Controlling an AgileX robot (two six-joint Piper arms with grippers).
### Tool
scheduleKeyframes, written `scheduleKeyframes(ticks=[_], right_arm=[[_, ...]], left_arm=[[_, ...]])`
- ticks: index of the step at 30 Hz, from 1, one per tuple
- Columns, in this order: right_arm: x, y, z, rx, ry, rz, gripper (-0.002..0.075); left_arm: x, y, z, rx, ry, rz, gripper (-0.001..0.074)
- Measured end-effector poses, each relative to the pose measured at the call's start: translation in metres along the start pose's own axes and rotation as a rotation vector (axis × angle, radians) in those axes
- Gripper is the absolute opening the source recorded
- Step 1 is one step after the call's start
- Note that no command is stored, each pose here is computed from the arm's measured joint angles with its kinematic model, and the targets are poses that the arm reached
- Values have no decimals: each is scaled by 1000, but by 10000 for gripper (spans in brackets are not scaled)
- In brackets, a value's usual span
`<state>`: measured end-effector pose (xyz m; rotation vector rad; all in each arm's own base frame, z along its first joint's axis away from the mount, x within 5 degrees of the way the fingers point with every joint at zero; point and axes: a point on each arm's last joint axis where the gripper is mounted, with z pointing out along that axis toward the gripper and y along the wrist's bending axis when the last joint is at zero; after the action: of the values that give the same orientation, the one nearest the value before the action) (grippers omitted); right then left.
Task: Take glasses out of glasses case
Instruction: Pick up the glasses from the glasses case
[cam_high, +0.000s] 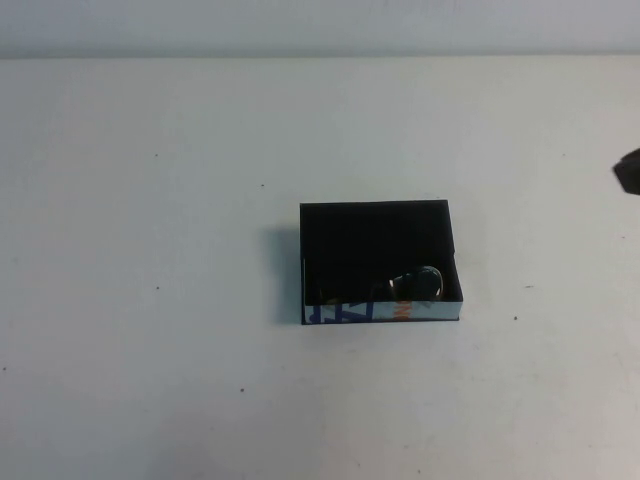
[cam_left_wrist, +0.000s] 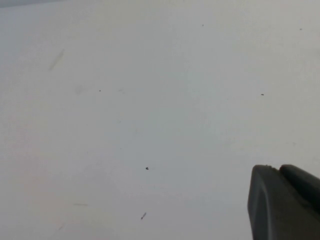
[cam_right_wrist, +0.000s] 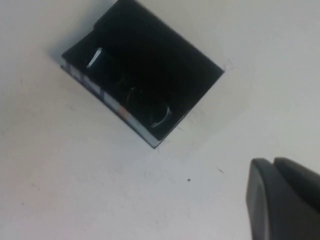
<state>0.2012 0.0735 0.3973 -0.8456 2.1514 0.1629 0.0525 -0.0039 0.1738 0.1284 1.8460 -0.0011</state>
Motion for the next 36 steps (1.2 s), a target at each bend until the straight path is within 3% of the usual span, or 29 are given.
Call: scheduleKeyframes(ticks=[11,22,26,31,36], right_arm=[[-52,-2,98,-285,272,-511,-18],[-63,30,195,-470,334,-930,-18],[-58,39,225,-517,364,-943,-18],[-57,44,254,-499,407,-739,0],[-53,45,272,-491,435,-659,139]], left_arm=[[0,0,0,0,0,0,-5],[0,0,0,0,0,0,-4],[0,0,0,0,0,0,-4],[0,0,0,0,0,0,-4],[0,0,0,0,0,0,-4]])
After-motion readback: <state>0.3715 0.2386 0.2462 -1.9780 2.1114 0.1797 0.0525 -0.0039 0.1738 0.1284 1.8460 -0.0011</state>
